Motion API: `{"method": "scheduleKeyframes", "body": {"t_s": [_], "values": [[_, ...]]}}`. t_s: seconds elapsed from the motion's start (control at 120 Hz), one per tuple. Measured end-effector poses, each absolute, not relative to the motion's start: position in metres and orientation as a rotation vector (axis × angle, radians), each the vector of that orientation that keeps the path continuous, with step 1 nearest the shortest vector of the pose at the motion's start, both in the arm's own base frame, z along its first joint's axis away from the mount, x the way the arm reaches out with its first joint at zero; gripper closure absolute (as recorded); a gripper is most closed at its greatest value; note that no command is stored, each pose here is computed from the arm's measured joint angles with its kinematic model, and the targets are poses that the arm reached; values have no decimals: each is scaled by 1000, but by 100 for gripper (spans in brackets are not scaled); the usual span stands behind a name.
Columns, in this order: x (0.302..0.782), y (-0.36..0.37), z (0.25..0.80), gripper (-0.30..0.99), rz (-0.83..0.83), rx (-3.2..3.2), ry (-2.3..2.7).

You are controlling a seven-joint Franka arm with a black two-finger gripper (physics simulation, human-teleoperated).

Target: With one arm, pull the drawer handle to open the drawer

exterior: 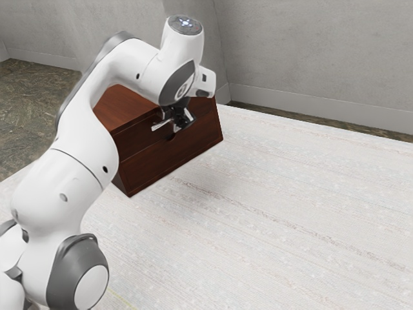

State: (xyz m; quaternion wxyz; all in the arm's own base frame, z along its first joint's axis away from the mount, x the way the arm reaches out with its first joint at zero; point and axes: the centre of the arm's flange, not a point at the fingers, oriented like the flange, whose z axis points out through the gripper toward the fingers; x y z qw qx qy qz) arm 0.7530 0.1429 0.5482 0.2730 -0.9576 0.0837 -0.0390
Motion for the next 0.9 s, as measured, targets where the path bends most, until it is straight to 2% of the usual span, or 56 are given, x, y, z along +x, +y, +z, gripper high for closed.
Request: {"method": "scheduleKeyframes", "body": {"t_s": [0.125, 0.283, 0.483, 0.617, 0.792, 0.875, 0.9], "values": [[757, 144, 537, 48, -98, -2584, 226], [754, 117, 543, 62, -90, -2609, 265], [745, 64, 543, 65, -49, -2720, 354], [734, 15, 542, 79, -7, -2731, 431], [725, -23, 549, 77, 6, -2693, 439], [722, -33, 547, 69, 16, -2684, 436], [721, -32, 547, 71, 23, -2684, 422]]}}
